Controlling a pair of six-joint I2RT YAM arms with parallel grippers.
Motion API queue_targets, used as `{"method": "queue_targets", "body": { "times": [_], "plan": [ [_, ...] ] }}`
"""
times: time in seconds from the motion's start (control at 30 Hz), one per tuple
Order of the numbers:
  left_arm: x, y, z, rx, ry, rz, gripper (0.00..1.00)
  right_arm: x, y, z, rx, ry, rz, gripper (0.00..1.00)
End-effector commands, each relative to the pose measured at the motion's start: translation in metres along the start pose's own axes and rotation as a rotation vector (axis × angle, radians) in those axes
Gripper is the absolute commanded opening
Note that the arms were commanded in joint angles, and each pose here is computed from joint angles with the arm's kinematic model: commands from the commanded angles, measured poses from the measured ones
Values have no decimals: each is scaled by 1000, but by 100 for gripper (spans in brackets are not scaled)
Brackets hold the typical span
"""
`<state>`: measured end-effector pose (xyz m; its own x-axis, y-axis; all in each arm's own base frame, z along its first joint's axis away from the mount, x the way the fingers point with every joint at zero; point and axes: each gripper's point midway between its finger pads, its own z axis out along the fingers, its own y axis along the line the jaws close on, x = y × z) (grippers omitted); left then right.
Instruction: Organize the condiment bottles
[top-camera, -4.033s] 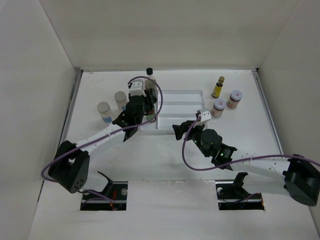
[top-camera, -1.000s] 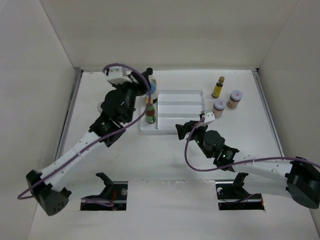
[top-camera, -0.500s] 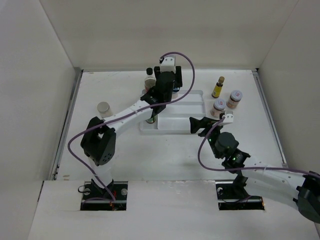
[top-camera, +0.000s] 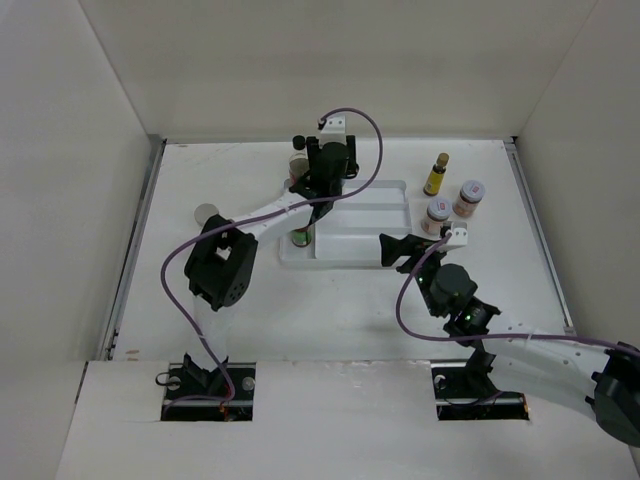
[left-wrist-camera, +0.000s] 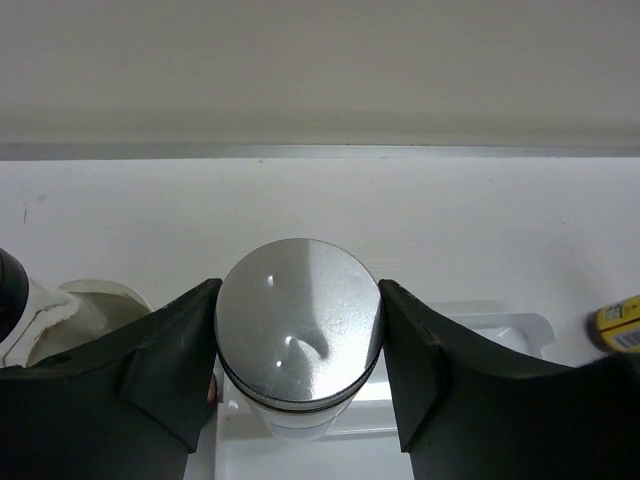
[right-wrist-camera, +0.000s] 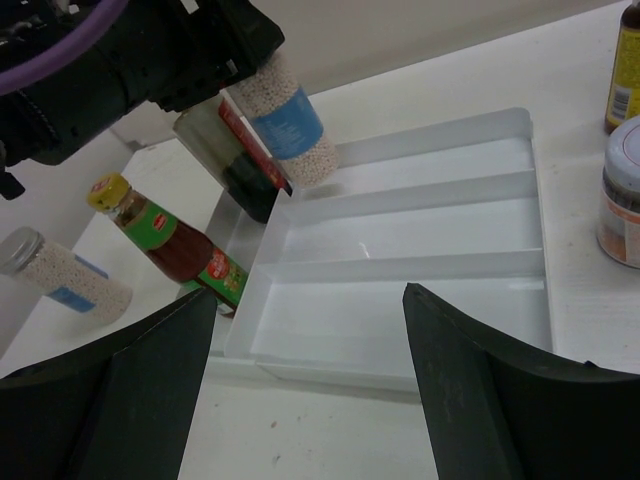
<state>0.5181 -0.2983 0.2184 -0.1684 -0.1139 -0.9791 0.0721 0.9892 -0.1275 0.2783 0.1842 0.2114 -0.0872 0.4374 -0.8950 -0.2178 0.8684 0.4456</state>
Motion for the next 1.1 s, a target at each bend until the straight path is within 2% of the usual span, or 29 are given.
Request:
{"method": "queue_targets", "body": {
  "times": [0.0, 0.6, 0.67, 0.87, 1.07],
  "plan": [
    [-75, -13, -2, 35, -200, -127, 30, -11, 0, 2, 3, -44, 40, 82],
    [-5, -4, 11, -36, -131, -78, 36, -13, 2, 1, -4, -49, 46, 82],
    [0, -2, 9, -43, -128, -76, 40, -14, 2, 1, -3, -50, 46, 82],
    [-4, -6, -4, -31, -151, -88, 68, -13, 2, 1, -3, -47, 44, 82],
    [-54, -18, -35, 26, -220, -136, 81, -14, 3, 1, -5, -50, 47, 82]
  ]
}}
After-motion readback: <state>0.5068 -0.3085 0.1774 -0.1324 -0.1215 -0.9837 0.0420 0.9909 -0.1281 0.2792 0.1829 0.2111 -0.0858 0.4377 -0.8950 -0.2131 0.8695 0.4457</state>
